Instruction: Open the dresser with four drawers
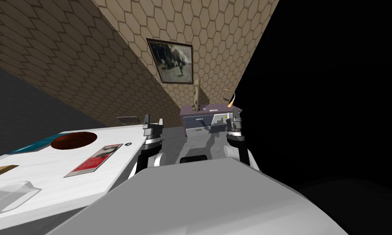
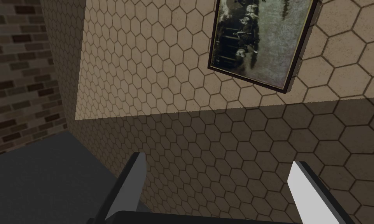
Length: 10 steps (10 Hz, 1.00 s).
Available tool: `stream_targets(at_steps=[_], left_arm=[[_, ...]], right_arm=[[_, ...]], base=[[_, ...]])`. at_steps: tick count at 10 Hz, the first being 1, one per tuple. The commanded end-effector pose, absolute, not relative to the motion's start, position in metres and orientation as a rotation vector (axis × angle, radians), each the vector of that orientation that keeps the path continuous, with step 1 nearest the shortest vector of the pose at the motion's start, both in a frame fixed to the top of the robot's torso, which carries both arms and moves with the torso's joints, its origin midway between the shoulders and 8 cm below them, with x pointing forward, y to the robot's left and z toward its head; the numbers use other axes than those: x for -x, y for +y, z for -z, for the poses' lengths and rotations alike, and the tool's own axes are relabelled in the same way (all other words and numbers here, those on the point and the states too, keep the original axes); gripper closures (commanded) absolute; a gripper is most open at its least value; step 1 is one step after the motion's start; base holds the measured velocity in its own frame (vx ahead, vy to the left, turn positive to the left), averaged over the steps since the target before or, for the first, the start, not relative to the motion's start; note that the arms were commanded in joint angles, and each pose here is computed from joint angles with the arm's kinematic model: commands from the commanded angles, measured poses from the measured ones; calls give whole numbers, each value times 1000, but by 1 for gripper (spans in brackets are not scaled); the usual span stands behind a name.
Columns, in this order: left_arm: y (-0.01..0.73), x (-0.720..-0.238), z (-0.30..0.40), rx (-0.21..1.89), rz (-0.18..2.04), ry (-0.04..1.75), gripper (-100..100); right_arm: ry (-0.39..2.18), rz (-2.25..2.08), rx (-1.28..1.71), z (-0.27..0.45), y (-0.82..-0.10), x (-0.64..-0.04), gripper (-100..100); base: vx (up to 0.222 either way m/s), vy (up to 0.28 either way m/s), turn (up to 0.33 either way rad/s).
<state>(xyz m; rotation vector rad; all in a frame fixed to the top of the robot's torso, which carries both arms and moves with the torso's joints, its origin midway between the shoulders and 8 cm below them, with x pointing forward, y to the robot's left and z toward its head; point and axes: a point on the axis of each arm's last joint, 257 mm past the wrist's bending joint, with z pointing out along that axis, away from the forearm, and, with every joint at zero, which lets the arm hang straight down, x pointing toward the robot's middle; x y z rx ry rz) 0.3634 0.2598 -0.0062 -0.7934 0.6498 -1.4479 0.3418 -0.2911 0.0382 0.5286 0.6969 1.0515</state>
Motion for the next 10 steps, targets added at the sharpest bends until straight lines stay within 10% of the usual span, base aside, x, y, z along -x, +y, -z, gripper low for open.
stream_targets(at_steps=[1, 9, 10], left_arm=[[260, -363, 6, 793, 1448, 650, 0], [260, -363, 6, 793, 1448, 650, 0], [260, -363, 6, 793, 1448, 649, 0]], right_arm=[[697, -1052, -529, -38, -291, -342, 0], [697, -1052, -528, -38, -291, -342, 0], [726, -1026, -496, -36, -289, -344, -100]], base=[[0, 0, 0], [0, 0, 0], [23, 12, 9]])
